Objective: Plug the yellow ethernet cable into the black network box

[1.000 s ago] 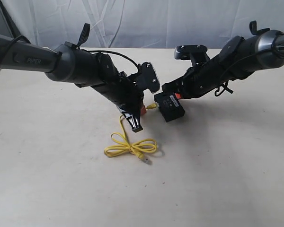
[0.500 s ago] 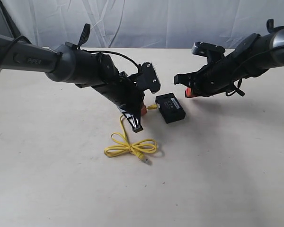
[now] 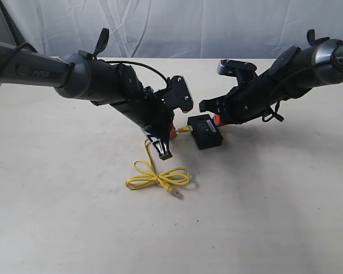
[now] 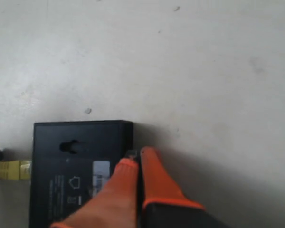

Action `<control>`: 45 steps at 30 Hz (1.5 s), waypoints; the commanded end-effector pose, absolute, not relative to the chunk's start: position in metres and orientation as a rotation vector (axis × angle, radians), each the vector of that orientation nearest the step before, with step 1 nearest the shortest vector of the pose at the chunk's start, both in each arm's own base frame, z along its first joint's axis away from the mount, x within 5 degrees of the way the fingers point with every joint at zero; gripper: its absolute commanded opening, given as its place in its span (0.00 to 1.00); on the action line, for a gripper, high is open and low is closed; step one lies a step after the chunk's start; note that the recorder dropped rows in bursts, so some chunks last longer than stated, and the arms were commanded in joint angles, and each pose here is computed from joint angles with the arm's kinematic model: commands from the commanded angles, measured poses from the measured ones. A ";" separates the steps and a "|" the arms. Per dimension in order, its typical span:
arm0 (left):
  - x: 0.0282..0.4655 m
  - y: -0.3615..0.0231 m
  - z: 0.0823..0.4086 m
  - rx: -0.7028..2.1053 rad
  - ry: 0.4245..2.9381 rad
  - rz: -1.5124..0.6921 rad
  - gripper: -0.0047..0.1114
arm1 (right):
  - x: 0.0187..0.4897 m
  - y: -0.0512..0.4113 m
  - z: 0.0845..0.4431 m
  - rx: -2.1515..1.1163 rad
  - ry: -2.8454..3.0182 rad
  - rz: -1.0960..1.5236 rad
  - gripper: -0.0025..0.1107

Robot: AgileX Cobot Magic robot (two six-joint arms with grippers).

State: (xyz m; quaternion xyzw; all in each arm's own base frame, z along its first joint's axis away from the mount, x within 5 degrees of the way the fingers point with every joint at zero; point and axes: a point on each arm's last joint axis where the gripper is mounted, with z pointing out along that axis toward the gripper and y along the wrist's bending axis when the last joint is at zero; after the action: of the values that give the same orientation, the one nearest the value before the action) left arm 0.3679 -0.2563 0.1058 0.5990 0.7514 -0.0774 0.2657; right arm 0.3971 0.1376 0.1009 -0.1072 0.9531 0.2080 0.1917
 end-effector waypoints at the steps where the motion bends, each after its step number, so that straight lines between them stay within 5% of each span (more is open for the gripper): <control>1: 0.363 -0.257 0.101 1.648 2.056 -0.246 0.04 | 0.397 0.141 0.102 -0.278 2.677 0.599 0.01; 20: 0.362 -0.257 0.101 1.654 2.059 -0.252 0.04 | 0.397 0.139 0.131 -0.280 2.625 0.570 0.01; 30: 0.362 -0.257 0.101 1.658 2.063 -0.257 0.42 | 0.397 0.139 0.131 -0.278 2.623 0.567 0.01; 45: 0.362 -0.253 0.140 1.624 2.014 -0.262 0.43 | 0.394 0.139 0.137 -0.296 2.637 0.578 0.01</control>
State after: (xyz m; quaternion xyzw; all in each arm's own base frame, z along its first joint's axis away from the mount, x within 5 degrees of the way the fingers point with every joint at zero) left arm 0.3627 -0.2562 0.1299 0.6056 0.7439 -0.0902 0.2678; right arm 0.3941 0.1394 0.1253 -0.1023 0.9519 0.2065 0.2021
